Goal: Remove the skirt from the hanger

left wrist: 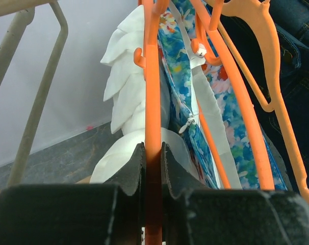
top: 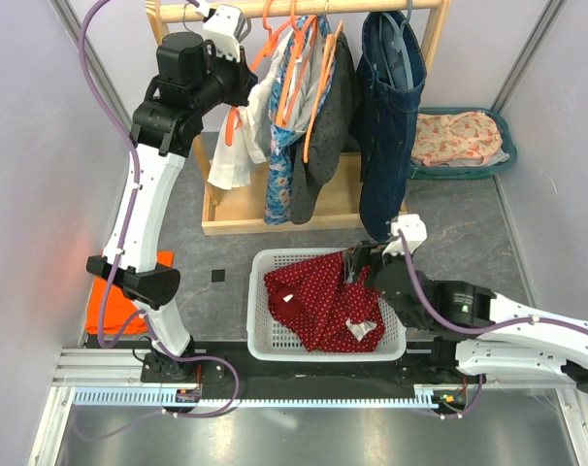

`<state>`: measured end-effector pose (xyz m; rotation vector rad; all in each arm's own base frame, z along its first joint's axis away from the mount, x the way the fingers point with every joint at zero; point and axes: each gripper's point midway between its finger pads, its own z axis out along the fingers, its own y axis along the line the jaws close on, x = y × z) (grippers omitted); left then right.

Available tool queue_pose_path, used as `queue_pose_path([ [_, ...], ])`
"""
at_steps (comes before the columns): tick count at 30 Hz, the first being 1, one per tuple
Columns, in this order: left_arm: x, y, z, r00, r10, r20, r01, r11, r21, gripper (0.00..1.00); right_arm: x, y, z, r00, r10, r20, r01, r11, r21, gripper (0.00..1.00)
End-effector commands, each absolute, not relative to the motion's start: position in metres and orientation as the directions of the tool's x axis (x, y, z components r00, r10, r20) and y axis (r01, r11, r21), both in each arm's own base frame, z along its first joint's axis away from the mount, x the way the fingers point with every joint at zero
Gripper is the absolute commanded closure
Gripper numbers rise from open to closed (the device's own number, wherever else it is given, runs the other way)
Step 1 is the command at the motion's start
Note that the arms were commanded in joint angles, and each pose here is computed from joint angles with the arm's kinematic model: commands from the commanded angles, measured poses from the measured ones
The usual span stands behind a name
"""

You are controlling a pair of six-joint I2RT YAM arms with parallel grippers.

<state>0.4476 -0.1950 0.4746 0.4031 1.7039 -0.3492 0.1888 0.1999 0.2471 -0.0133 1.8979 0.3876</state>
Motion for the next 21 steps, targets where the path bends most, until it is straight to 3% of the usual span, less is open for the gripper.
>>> queue_pose_path([
  [1, 0.428, -0.183, 0.528, -0.009, 0.050, -0.999, 0.432, 0.901, 0.041, 0.98, 0.189, 0.193, 0.287, -0.303, 0.223, -0.926, -0.217, 0.931, 0.295, 0.17],
  [10, 0.372, -0.161, 0.597, 0.161, -0.012, -0.987, 0.425, 0.903, 0.058, 0.98, 0.183, 0.203, 0.292, -0.310, 0.271, -0.911, -0.291, 0.885, 0.362, 0.11],
  [21, 0.308, -0.134, 0.607, 0.193, 0.015, -0.981, 0.422, 0.901, 0.097, 0.98, 0.182, 0.235, 0.307, -0.297, 0.249, -0.922, -0.397, 0.846, 0.356, 0.08],
])
